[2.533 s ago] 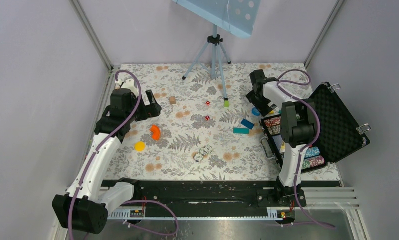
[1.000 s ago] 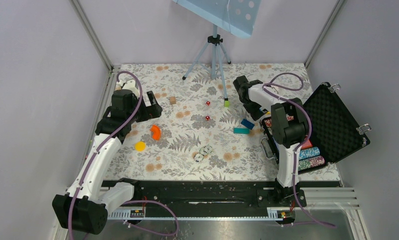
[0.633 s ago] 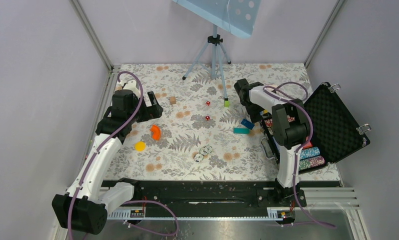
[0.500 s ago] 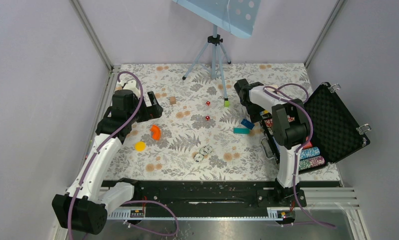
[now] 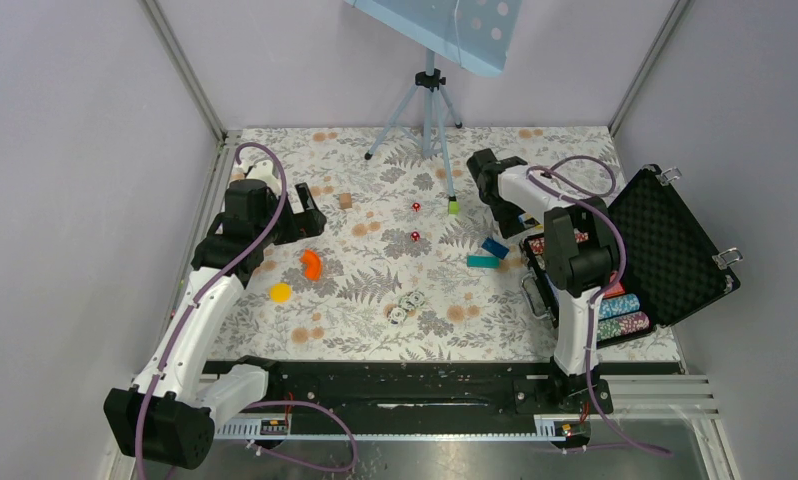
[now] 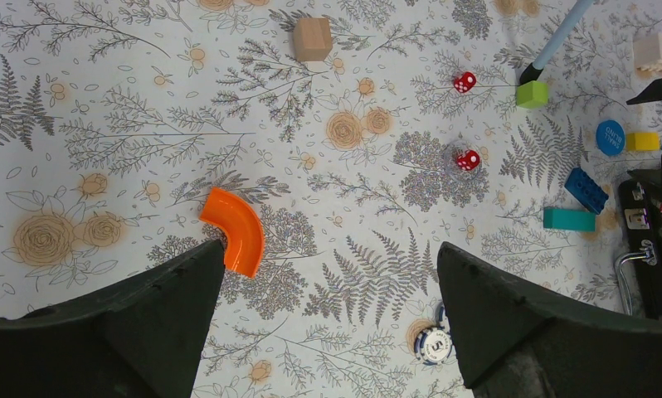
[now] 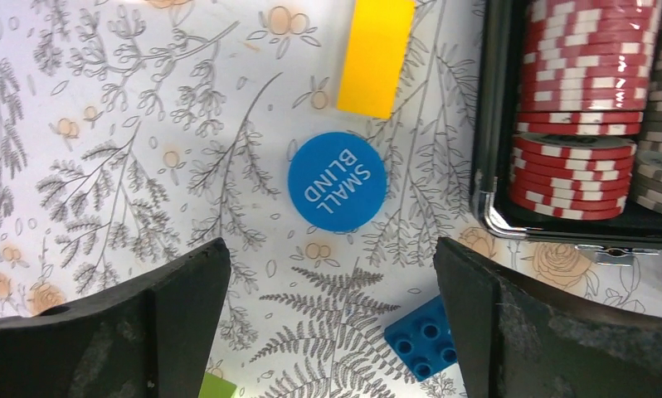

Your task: Pack up texas hold em set

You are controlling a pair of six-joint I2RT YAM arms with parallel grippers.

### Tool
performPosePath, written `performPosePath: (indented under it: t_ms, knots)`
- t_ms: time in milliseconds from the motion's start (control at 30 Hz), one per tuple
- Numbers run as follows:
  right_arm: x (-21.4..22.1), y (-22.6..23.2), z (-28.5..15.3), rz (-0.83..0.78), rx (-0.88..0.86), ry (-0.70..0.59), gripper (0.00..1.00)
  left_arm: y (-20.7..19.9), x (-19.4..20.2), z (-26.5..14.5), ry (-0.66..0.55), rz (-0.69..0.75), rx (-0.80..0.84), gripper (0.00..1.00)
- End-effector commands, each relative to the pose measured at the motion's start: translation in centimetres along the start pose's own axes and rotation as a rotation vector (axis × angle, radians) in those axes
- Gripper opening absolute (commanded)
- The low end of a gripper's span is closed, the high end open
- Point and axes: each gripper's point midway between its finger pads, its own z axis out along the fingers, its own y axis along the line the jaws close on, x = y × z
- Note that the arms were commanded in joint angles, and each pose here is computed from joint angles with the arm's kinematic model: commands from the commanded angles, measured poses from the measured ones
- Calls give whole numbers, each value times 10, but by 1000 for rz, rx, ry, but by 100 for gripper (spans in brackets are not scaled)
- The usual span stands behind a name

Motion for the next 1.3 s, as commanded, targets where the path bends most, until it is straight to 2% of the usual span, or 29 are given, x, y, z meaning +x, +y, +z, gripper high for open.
performPosePath:
  t_ms: [0,133,333,600,800,1267]
  knots:
    - [-14,15,-8,-85,-35,-63,100,-3,-11,1,-46,20,11,99]
    - [-17,28,-12,-176,-59,-65,100,-2,-11,0,-51,22,7,99]
    - [-7,48,-8,-450,-107,-32,100,-3,-12,-1,-54,23,9,99]
    - [12,52,5,-772,-202,194,100,-3,-11,-1,-51,23,12,99]
    - [24,52,2,-875,-400,414,99,-3,-10,0,-46,25,14,99]
    - [30,46,-3,-1057,-514,456,99,-3,-7,3,-35,28,10,99]
